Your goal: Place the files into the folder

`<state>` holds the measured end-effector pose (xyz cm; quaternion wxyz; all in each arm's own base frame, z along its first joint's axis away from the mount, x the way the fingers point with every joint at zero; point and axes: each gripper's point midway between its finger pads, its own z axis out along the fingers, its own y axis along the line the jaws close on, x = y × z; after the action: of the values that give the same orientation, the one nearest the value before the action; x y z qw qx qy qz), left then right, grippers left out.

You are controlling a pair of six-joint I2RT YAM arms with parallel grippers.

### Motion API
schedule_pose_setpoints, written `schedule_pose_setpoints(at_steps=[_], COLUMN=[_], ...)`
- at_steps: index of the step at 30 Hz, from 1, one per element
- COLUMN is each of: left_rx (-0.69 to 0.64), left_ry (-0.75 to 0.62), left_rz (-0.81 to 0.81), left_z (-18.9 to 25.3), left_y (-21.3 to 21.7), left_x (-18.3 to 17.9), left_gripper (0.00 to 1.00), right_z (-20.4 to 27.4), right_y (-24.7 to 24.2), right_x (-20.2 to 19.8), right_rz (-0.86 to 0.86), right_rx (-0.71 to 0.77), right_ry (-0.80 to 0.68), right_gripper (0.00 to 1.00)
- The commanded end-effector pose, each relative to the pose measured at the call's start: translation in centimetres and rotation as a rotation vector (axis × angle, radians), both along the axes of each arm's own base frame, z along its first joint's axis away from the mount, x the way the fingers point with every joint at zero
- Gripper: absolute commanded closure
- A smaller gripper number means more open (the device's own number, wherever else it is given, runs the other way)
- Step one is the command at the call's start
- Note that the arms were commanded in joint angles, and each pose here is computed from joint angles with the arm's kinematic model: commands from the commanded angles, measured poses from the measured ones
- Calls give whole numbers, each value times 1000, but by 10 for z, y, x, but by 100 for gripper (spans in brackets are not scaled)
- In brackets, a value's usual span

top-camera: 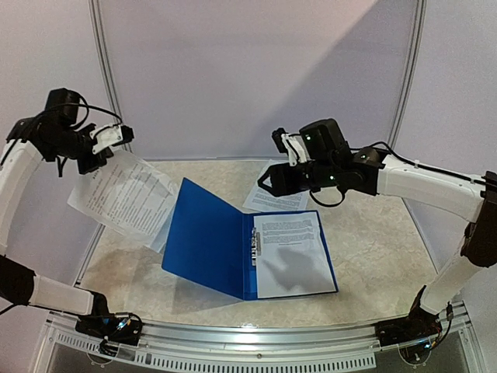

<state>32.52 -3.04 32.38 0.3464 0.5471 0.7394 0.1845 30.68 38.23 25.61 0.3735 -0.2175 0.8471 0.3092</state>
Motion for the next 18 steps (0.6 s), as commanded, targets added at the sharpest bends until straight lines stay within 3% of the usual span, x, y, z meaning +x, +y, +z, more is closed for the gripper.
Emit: schedule_pose_setpoints(at_steps=[1, 7, 12, 15, 18], left_rx=[32, 60, 55, 77, 88], left_ry=[87, -10, -18, -4, 16], left_rz=[-58, -159, -270, -292, -338], left_z=[11, 69, 79, 74, 69], left_y=[-7, -31, -53, -61, -73], left_x=[-38, -79, -109, -110, -111], left_gripper=[100, 100, 100, 100, 100], right_z=[85, 141, 172, 165, 146], right_y=[43, 74, 98, 127, 153], right_x=[-26, -42, -59, -74, -77], right_rz=[221, 356, 439, 500, 529], right_rx=[147, 244, 338, 299, 230], right_ry=[-230, -423, -511, -506, -493], right_gripper=[40, 33, 28, 21, 7])
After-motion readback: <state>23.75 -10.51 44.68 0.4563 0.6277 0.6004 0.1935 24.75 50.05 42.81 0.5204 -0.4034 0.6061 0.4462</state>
